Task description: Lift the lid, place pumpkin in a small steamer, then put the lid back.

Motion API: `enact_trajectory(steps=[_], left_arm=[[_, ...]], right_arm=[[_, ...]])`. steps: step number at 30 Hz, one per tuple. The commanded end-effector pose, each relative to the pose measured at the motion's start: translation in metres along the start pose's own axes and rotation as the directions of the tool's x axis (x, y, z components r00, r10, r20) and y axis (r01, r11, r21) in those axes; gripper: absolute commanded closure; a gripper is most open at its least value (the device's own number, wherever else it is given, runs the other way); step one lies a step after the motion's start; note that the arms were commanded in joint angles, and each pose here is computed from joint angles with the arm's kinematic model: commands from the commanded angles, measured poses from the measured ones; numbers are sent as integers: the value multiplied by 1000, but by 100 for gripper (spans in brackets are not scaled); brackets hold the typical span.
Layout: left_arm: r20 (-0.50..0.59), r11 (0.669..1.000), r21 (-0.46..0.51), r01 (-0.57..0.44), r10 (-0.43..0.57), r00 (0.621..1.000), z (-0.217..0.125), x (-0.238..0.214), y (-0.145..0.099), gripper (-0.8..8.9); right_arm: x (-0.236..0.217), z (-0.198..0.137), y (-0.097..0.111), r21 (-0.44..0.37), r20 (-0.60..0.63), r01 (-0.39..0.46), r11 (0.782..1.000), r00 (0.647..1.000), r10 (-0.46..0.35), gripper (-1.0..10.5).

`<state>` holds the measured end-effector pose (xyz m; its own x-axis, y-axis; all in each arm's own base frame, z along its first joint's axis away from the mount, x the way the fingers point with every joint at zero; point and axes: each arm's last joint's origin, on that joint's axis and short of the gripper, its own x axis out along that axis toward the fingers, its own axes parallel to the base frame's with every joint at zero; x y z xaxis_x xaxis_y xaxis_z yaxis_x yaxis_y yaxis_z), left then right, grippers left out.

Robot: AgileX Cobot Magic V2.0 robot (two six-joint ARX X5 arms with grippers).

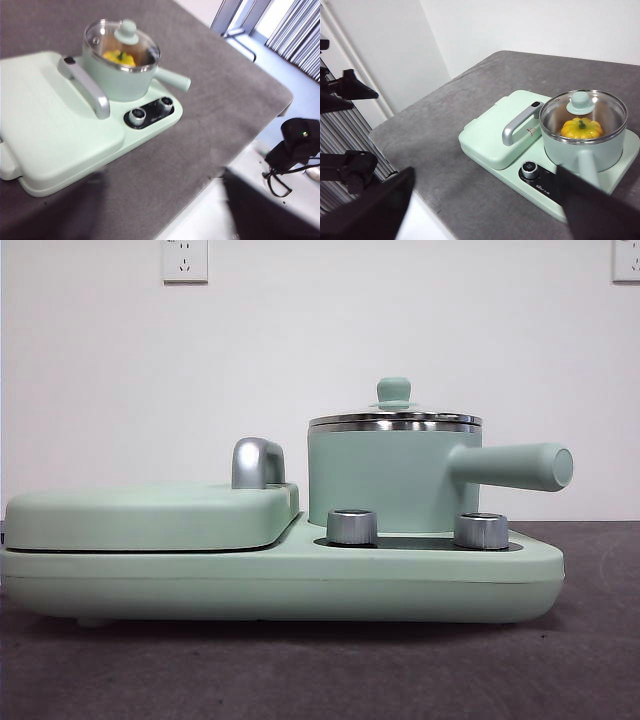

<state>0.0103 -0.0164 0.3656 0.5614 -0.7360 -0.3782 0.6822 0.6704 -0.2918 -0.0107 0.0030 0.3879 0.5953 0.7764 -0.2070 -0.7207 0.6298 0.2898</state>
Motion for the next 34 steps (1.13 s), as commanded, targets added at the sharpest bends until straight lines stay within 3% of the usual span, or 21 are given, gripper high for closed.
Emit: enact_trajectory(steps=[1, 17, 23, 28, 34], left_arm=[[21, 1000, 11, 4, -5, 1000, 4, -2, -1, 807], [33, 1000, 15, -1, 1, 999, 5, -3, -1, 808], [111, 999, -1, -54, 53, 992, -4, 11, 6, 808], [287, 981, -36, -193, 195, 938, -31, 42, 30, 808], [467, 907, 47, -419, 351, 812, -74, 74, 66, 808]], right_arm=[[-1, 1, 1, -38, -9, -28, 999, 1000, 28, 933], [-1, 1, 1, -36, -5, -22, 999, 1000, 22, 929], [-1, 1, 1, -36, -5, -23, 999, 1000, 23, 929], [-1, 2, 1, -36, -5, -23, 999, 1000, 23, 929], [-1, 1, 1, -36, -5, -23, 999, 1000, 23, 929]])
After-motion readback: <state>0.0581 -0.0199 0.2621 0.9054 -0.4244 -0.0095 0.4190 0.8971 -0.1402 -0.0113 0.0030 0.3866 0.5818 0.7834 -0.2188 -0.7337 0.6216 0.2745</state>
